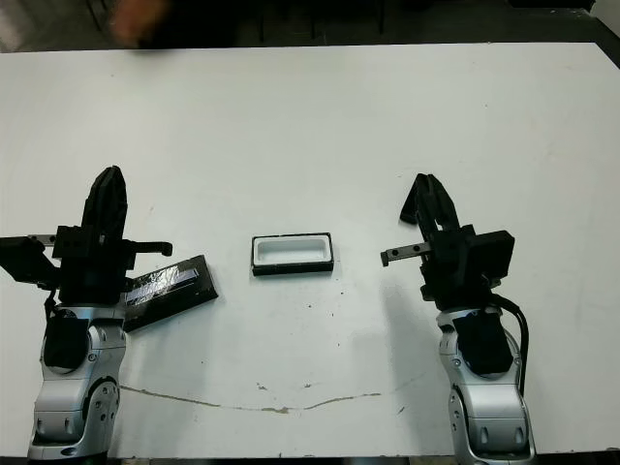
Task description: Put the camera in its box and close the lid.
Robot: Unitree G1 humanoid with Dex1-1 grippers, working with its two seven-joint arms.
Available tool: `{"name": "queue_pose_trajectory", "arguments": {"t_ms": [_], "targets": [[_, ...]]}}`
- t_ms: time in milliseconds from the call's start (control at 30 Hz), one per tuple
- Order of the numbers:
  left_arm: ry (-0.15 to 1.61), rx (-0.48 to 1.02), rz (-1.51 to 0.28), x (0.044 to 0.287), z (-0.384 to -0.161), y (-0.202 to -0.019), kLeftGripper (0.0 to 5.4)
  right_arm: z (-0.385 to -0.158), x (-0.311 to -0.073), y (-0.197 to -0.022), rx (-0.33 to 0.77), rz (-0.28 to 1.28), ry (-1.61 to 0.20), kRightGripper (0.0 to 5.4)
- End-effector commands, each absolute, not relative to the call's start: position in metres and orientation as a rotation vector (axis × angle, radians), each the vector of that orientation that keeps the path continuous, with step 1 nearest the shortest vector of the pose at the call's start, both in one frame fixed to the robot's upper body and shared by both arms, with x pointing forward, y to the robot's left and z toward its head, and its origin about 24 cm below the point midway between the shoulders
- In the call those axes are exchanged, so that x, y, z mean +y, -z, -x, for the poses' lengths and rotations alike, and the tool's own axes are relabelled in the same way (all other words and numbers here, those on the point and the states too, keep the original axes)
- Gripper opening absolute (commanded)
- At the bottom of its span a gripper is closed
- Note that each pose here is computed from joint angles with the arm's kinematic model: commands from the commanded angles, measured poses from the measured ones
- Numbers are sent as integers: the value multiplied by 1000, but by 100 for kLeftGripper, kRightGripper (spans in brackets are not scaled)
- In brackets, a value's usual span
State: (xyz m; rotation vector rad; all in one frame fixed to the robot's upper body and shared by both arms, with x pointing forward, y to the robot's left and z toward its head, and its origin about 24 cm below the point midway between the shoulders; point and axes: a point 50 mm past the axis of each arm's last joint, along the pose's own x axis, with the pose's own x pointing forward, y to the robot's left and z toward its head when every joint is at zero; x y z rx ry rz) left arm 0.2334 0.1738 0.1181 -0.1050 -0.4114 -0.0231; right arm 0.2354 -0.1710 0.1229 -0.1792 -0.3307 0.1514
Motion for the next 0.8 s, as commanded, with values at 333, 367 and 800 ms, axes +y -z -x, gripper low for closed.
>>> {"name": "queue_pose_trajectory", "arguments": {"t_ms": [333, 367, 800], "targets": [[17, -377, 102, 175, -233, -112, 2, -236, -173, -118, -287, 200, -143, 0], [16, -377, 100, 175, -233, -112, 2, -236, -173, -118, -282, 203, -139, 0], [16, -376, 101, 174, -234, -110, 0, -276, -168, -136, -170, 275, 10, 44]]}}
